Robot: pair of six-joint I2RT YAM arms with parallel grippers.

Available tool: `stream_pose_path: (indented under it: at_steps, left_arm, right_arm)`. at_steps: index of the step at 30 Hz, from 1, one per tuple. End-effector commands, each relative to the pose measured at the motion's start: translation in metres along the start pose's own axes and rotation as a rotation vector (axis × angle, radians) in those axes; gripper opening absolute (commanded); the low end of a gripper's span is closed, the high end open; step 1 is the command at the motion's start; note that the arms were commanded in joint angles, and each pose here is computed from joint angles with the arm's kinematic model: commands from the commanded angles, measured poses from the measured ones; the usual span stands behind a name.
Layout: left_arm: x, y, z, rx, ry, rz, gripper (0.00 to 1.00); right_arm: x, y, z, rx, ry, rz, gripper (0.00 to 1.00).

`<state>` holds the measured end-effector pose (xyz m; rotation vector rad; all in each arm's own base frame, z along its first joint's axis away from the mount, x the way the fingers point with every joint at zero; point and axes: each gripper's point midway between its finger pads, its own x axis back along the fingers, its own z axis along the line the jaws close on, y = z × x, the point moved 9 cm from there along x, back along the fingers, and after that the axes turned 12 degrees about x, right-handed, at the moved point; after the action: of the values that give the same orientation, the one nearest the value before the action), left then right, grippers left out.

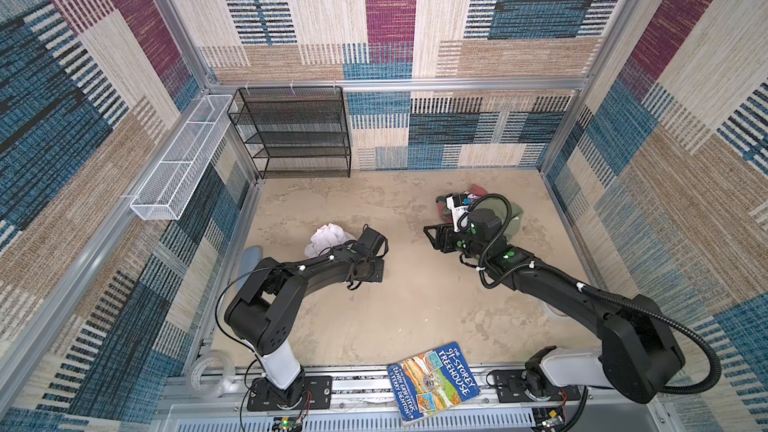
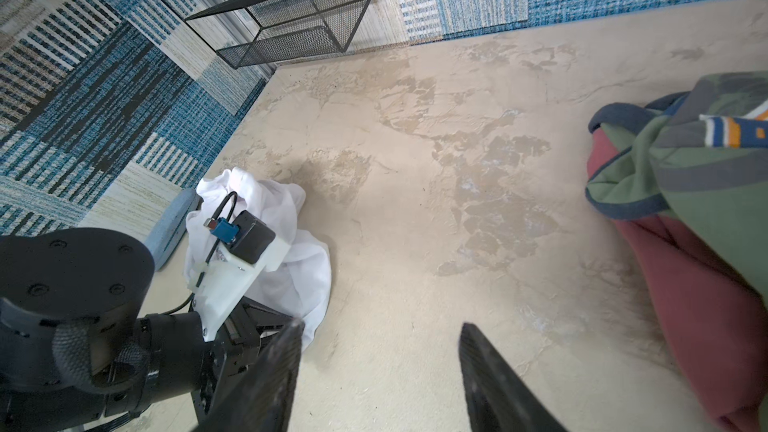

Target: Pick out a specific cloth from the pile

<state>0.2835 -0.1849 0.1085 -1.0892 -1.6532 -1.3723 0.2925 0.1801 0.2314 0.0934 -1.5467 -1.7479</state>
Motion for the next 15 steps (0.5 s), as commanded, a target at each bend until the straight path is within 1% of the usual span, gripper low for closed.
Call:
stream_pose_path:
  at_steps: [1,8,12,15]
  left_arm:
    - [0.014,0.004,0.001,0.013,0.015,-0.027,0.0]
    - [0.077,0.033,-0.009,0.014,-0.074,-0.171,0.0]
    - [0.11,0.051,-0.001,0.029,-0.055,-0.268,0.0]
    - [0.125,0.064,0.013,0.061,-0.016,-0.338,0.0]
  right_arm:
    - [0.0,0.008,0.002,-0.004,0.016,-0.035,0.63]
    - [-0.001,0.008,0.002,-0.011,0.019,-0.034,0.63]
    - [-0.002,0.008,0.002,-0.014,0.027,-0.032,0.63]
    - [-0.002,0.008,0.003,-0.015,0.035,-0.033,0.63]
